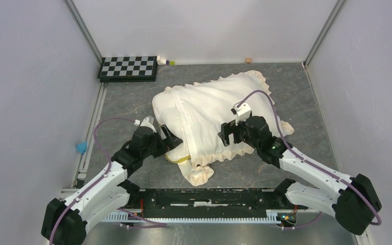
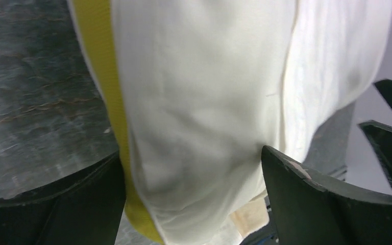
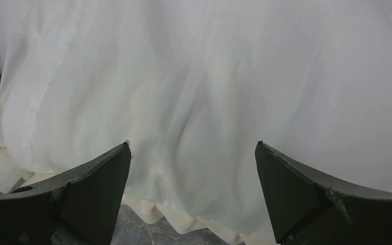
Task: Remove the pillowcase from the pillow
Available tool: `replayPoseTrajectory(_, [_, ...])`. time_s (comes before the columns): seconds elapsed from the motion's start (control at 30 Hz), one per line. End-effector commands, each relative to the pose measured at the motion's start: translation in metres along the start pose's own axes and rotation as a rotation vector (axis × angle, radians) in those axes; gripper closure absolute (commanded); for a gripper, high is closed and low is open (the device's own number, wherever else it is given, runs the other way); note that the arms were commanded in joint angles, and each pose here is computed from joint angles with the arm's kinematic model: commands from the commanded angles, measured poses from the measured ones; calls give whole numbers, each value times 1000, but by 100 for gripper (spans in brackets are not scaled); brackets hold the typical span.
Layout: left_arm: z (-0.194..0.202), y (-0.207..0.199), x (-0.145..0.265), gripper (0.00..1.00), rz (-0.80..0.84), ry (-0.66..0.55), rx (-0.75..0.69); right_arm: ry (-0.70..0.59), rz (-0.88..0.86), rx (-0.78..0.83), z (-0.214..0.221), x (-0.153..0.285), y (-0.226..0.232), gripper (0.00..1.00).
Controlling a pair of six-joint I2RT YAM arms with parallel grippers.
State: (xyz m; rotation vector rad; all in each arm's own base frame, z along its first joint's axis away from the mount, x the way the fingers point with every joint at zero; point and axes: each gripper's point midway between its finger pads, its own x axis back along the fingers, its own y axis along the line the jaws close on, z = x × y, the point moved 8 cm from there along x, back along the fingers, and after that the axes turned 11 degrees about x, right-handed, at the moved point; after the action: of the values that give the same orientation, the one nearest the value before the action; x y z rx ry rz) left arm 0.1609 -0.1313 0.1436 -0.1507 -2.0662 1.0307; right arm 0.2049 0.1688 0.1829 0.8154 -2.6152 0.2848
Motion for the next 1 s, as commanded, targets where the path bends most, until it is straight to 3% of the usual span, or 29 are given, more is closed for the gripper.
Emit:
replayPoseTrajectory(0.0, [-1,-30,3,0,257,20,18,-68,-112,-8,-23,-5,16,2])
replayPoseTrajectory(0.1, [-1,-31,0,1,290,4,35,-71,-120,-5,-24,-6,20,2])
replayPoseTrajectory(0.13, [-1,-30,-2,6,288,5,36,-71,-122,-4,-25,-7,21,2])
replayPoseTrajectory(0.33, [-8,-37,0,88,266,-13,-5,-69,-142,19,-32,-8,30,2])
replayPoseTrajectory(0.37, [-7,-35,1,97,247,-6,5,-65,-141,22,-32,-9,31,2])
replayPoseTrajectory(0.6, [-11,-44,16,98,283,-21,-12,-92,-6,13,-42,-3,18,2])
replayPoseTrajectory(0.7, [-13,-47,24,98,281,-30,-36,-160,33,22,-44,7,11,2])
replayPoseTrajectory(0.83, [-15,-51,33,98,302,-45,-53,-279,29,-15,-29,15,11,2])
replayPoseTrajectory(0.97, [-17,-59,42,98,343,-46,-75,-226,-65,1,-37,8,22,2])
